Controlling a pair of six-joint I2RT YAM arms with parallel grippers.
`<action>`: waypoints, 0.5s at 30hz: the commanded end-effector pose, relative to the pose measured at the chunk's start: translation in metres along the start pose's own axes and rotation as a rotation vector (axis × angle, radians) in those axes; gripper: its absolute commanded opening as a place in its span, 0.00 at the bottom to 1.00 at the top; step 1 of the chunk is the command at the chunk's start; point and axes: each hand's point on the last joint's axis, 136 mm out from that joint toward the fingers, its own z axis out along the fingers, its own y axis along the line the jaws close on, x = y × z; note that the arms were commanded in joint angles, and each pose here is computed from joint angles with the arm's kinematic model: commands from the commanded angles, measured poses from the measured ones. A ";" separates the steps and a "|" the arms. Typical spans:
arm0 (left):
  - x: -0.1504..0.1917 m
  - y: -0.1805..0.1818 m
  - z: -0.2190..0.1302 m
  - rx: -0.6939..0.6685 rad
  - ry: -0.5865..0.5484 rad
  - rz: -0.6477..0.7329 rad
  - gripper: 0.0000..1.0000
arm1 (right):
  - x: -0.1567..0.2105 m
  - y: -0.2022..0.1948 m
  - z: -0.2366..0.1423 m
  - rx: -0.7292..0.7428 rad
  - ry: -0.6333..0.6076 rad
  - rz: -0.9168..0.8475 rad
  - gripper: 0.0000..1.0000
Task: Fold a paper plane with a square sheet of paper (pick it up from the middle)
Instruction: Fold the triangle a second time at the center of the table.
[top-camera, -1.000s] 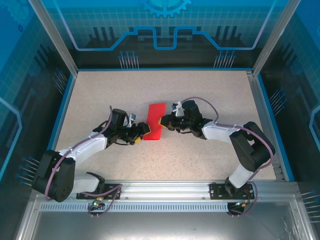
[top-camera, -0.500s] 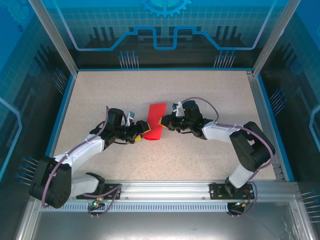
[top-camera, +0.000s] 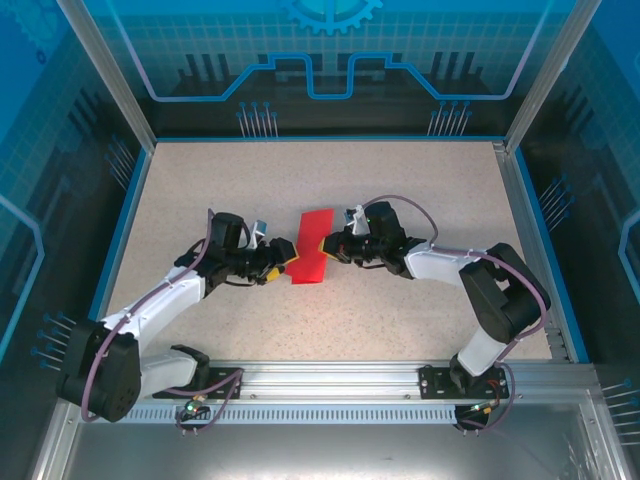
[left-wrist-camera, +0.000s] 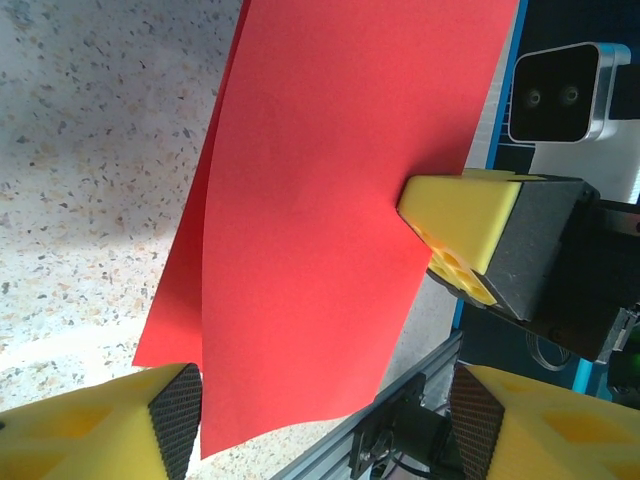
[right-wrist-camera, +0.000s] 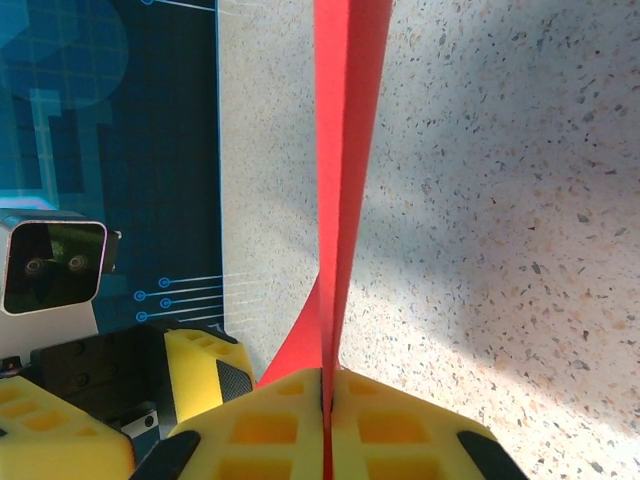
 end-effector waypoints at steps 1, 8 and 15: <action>-0.002 -0.010 -0.003 0.028 0.017 0.025 0.70 | 0.001 0.005 -0.004 -0.017 0.008 -0.017 0.07; -0.001 -0.010 0.003 0.062 0.033 -0.014 0.61 | -0.001 0.012 -0.001 -0.080 -0.007 0.014 0.08; 0.001 -0.007 0.001 0.028 0.044 -0.004 0.40 | -0.004 0.013 -0.002 -0.098 -0.018 0.027 0.08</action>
